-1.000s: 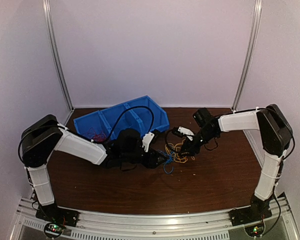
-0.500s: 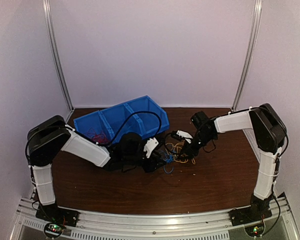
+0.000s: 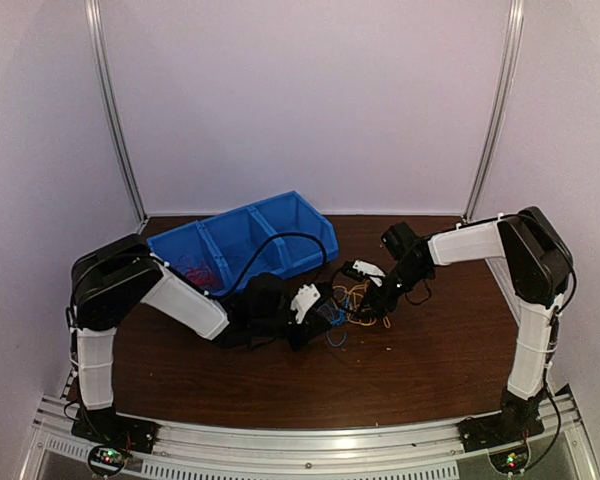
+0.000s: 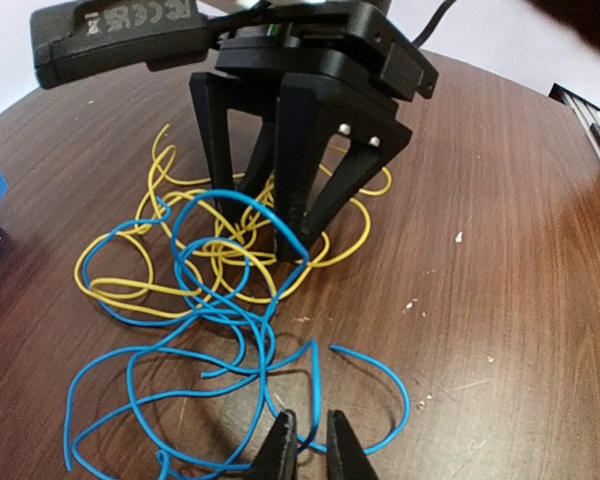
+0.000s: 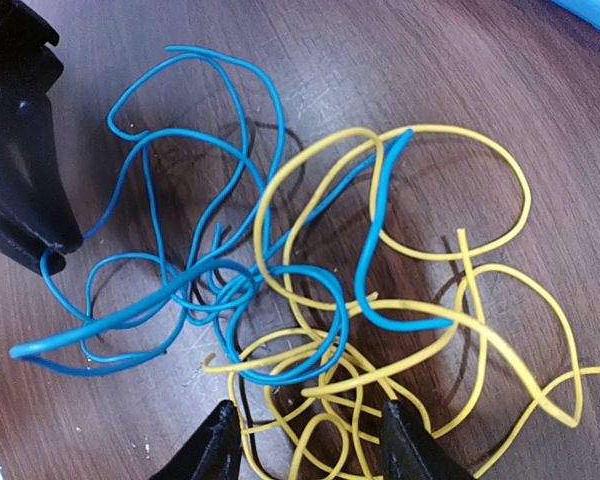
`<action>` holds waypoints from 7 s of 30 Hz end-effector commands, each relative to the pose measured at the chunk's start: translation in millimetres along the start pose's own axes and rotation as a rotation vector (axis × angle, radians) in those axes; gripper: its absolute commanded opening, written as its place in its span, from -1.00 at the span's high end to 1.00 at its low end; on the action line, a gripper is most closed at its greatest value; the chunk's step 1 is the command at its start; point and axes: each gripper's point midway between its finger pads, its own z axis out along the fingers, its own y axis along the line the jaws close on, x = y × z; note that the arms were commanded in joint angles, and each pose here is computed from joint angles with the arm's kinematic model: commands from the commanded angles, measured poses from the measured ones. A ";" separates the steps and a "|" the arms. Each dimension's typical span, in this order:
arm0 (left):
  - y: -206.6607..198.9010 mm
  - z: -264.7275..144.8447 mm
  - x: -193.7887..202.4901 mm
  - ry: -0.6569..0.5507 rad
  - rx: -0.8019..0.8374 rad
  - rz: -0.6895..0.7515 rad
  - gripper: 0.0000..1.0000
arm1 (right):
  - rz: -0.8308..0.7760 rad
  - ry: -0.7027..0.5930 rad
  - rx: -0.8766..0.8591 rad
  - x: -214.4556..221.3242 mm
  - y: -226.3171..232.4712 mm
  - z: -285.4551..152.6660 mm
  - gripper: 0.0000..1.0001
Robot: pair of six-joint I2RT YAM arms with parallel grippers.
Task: Untangle the cables
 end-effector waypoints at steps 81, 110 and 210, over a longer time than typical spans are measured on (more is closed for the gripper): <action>44.2 -211.4 -184.8 -0.440 -0.525 -0.123 1.00 | -0.339 0.304 0.007 18.5 61.5 -104.9 -0.31; -18.1 -184.0 -189.1 -0.475 -0.127 -0.057 1.00 | -0.257 0.303 1.034 -19.8 -80.4 -137.4 -0.43; -36.1 -264.7 -502.5 -1.007 -0.100 0.083 1.00 | -0.201 -0.505 -0.153 -83.8 100.4 -68.2 0.58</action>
